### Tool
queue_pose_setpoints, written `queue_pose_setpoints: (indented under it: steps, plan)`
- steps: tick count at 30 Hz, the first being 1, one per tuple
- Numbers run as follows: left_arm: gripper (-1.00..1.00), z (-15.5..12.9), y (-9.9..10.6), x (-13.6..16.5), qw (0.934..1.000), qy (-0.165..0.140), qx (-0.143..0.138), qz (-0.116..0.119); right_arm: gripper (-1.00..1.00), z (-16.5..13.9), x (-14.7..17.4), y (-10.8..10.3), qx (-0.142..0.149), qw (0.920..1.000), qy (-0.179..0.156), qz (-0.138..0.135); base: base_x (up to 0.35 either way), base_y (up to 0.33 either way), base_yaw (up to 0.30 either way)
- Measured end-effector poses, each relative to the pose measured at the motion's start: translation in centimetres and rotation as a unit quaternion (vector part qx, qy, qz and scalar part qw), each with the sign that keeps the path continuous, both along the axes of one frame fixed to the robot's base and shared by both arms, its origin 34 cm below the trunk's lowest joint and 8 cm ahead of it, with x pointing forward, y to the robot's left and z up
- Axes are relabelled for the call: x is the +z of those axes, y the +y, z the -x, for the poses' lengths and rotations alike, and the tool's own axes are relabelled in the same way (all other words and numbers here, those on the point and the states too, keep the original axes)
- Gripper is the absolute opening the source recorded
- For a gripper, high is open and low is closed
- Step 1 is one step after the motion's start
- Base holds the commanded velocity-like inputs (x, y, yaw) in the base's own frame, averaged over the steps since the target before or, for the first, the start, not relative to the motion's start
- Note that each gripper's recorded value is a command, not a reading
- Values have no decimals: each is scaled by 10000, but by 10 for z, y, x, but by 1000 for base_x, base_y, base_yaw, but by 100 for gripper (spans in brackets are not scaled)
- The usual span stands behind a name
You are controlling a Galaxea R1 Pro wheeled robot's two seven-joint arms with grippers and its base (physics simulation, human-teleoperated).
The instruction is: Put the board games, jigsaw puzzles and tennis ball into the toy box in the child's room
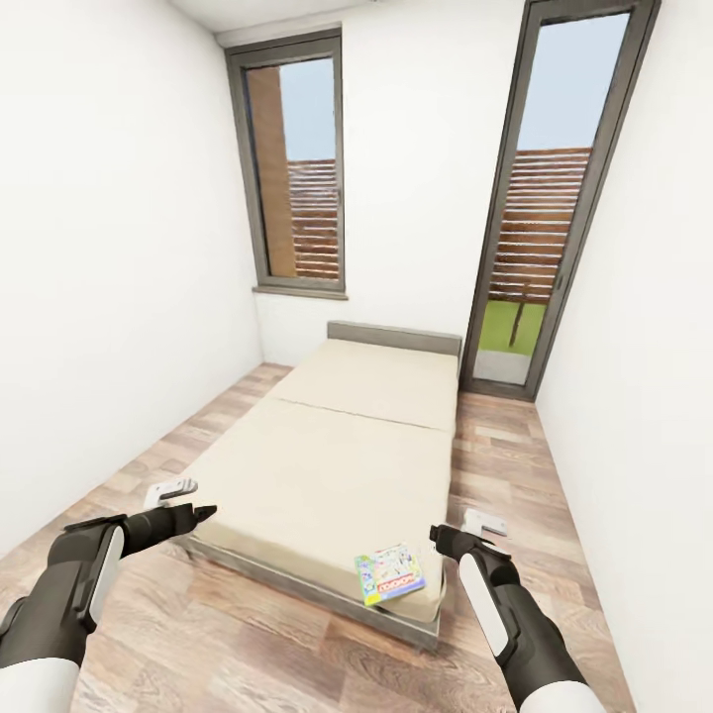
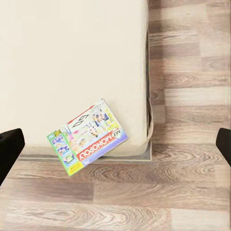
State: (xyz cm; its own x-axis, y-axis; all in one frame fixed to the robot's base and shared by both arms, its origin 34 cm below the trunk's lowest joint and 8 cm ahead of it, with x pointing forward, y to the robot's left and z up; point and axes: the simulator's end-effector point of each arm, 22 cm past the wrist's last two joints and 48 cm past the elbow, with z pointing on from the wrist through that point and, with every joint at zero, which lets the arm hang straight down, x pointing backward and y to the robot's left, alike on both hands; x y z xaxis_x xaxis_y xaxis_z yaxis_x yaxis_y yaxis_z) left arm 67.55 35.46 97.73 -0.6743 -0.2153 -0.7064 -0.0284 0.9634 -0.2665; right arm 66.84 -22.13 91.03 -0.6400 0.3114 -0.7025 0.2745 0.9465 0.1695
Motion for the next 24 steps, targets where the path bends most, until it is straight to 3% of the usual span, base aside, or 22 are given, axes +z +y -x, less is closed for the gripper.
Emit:
queue_pose_setpoints:
  steps: [24]
  plan:
    - [100, 0, 0, 6, 10000, -51, 6, 7, 100, -1, 8, 3, 22, 10000, -72, -4, 10, 0, -269]
